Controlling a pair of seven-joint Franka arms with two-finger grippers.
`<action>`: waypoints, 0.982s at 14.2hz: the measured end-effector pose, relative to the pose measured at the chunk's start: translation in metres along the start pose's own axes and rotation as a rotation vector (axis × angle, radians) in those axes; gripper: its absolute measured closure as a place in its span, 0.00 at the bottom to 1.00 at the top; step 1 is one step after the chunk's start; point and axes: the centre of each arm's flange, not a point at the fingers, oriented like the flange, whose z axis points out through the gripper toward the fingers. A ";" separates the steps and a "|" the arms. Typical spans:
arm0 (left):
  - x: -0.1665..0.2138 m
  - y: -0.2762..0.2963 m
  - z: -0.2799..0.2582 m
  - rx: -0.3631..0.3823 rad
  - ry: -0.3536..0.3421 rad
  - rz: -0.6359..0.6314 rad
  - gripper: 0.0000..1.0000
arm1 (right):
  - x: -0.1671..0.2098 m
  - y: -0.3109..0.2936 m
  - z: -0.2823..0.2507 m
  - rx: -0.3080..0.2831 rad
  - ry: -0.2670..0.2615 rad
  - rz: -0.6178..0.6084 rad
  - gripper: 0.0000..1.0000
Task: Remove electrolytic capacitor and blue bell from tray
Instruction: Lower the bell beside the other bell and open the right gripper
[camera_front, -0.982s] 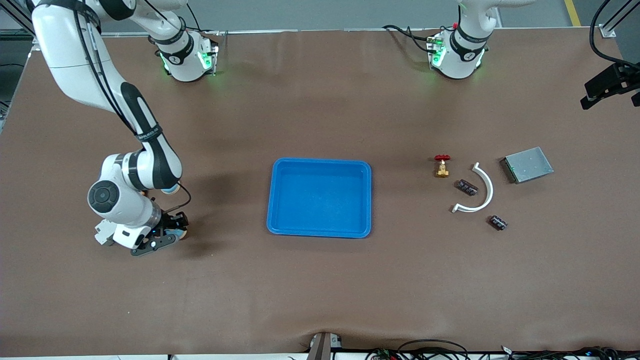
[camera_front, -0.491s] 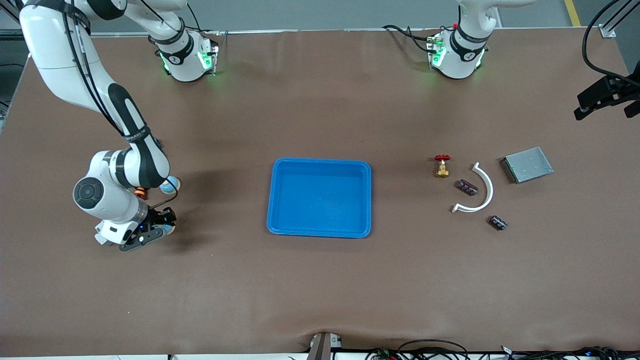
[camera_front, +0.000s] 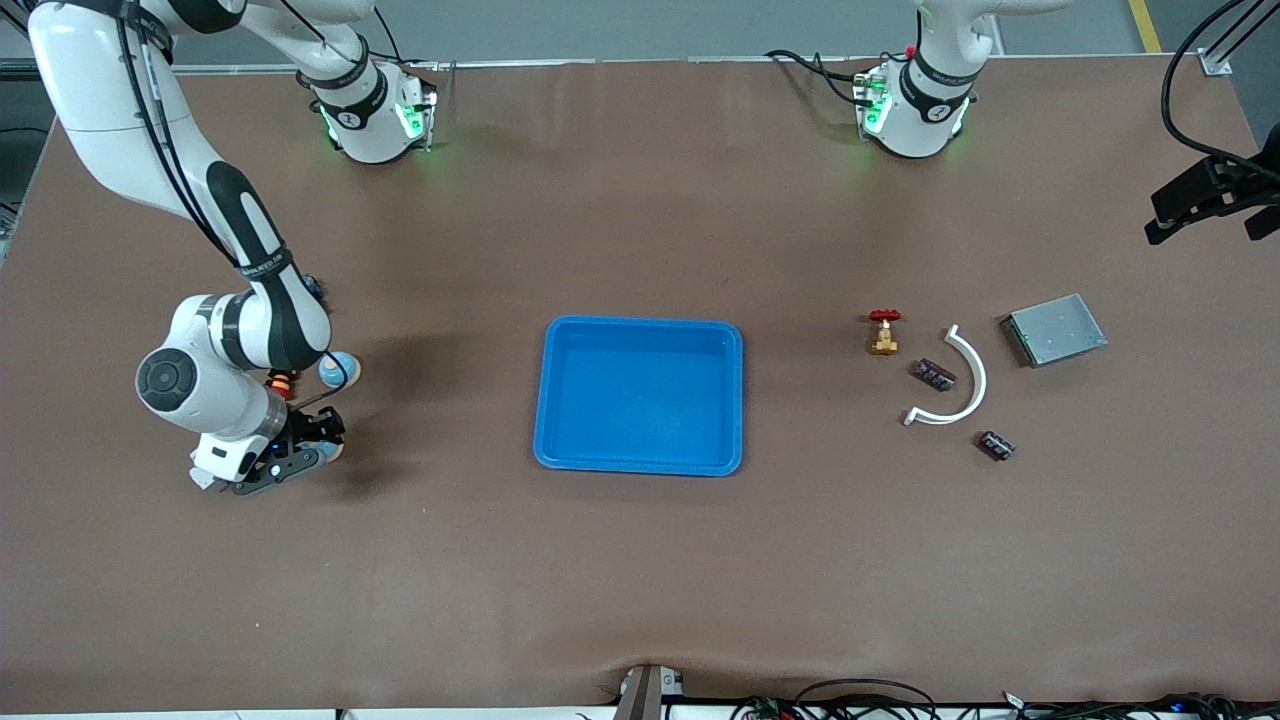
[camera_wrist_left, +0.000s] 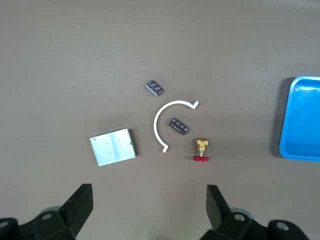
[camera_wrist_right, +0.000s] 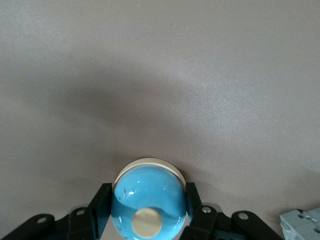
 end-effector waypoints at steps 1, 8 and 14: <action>0.000 0.000 0.000 0.000 0.000 0.000 0.00 | 0.000 0.001 0.000 -0.001 0.002 -0.001 0.37; 0.000 0.000 0.000 0.000 0.000 0.000 0.00 | -0.001 0.002 0.001 -0.002 0.005 0.000 0.33; 0.000 0.000 0.000 0.000 -0.001 0.000 0.00 | 0.000 0.001 -0.001 -0.002 0.011 -0.002 0.00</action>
